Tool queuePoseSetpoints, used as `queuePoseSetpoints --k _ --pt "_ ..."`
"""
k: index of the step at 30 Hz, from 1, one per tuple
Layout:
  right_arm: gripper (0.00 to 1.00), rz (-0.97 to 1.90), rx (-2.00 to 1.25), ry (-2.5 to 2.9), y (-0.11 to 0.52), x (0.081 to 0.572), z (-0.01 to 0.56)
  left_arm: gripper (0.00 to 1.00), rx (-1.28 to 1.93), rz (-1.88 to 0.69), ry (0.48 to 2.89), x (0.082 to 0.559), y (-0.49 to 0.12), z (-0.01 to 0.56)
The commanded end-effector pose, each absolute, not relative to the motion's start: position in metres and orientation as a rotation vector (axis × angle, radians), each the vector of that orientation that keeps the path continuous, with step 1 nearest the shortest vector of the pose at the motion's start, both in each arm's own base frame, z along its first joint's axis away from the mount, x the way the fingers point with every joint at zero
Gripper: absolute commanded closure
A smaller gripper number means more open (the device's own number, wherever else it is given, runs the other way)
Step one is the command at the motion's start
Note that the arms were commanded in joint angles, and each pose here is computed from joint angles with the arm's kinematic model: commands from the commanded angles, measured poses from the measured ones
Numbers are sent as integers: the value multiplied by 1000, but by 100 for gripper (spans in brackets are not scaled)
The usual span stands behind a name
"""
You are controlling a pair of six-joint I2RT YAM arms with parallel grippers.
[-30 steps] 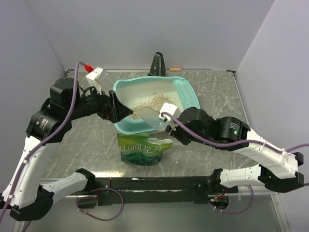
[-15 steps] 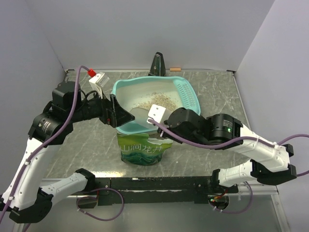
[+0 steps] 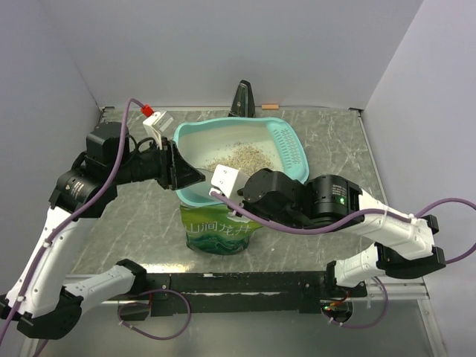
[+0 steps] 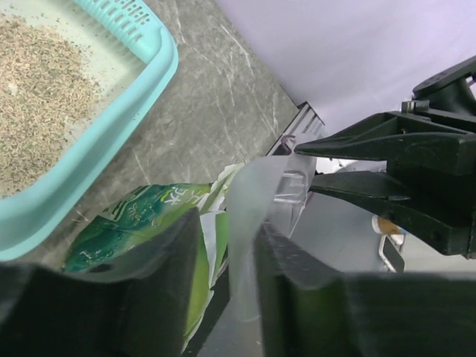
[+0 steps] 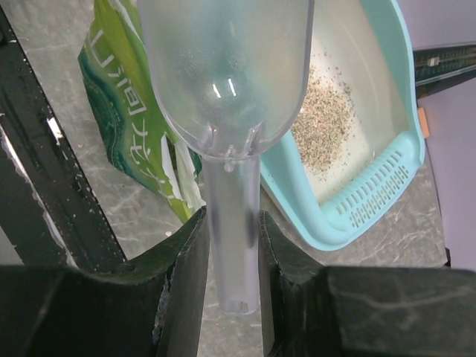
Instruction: Fill the litter box with clean litter
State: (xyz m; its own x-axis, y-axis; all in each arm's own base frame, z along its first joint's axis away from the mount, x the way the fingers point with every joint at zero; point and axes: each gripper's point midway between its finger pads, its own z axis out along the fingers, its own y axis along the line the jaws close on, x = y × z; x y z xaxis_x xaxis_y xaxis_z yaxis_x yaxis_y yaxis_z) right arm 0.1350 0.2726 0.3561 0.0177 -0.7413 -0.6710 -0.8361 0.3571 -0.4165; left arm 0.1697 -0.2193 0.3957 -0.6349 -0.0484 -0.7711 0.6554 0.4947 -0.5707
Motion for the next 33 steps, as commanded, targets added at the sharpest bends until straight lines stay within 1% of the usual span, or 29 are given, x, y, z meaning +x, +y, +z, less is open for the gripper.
queuePoseSetpoints --k 1,4,5,6,7,8,9,10,12,14,17,18,19,20,21,24,25,27,28,29,30,31,32,33 --pt "100 96 -1398 1704 270 137 368 74 538 -1206 1937 167 -222 405" --pt "100 85 -1395 1708 268 137 364 99 545 -1202 1929 166 -222 406" --pt "100 76 -1364 1707 268 140 366 99 545 -1196 1922 166 -221 408" --pt "85 76 -1334 1712 264 142 365 99 546 -1191 1917 166 -220 407" --pt "56 78 -1306 1703 262 144 367 99 545 -1187 1896 166 -219 410" --pt "49 122 -1235 1670 269 147 377 99 545 -1182 1887 165 -218 409" --pt "42 143 -1204 1651 263 148 379 99 544 -1182 1875 164 -218 410" --pt "28 179 -1157 1632 264 150 386 99 546 -1176 1849 161 -215 413" --pt "25 303 -1075 1596 270 150 405 99 526 -1147 1814 165 -212 414" --pt "22 343 -975 1584 272 159 423 99 504 -1115 1793 172 -211 412" --pt "21 459 -815 1573 267 175 450 99 480 -1092 1751 174 -206 413" --pt "21 609 -781 1541 274 168 464 99 488 -1086 1700 170 -203 421" --pt "22 683 -757 1529 275 169 469 99 476 -1076 1681 170 -201 423" --pt "22 698 -708 1529 266 184 474 99 465 -1063 1677 172 -199 420" --pt "23 851 -697 1520 275 176 480 99 460 -1043 1638 171 -195 426" --pt "24 966 -639 1520 282 192 481 99 449 -1002 1597 172 -189 429" --pt "24 1046 -686 1503 289 184 481 99 447 -998 1581 172 -188 431" --pt "25 1157 -659 1532 294 193 469 99 432 -980 1561 175 -186 430" --pt "26 1278 -727 1412 300 181 486 99 428 -974 1565 177 -186 425" --pt "27 1361 -665 1475 297 194 467 99 428 -972 1555 178 -186 425" --pt "28 1423 -655 1460 295 197 466 99 431 -979 1549 178 -188 424" --pt "28 1501 -738 1301 293 186 484 99 442 -988 1539 179 -190 422" --pt "30 1599 -674 1381 293 194 462 99 449 -994 1535 179 -192 421" --pt "31 1595 -651 1360 284 205 460 99 453 -997 1539 182 -194 418"
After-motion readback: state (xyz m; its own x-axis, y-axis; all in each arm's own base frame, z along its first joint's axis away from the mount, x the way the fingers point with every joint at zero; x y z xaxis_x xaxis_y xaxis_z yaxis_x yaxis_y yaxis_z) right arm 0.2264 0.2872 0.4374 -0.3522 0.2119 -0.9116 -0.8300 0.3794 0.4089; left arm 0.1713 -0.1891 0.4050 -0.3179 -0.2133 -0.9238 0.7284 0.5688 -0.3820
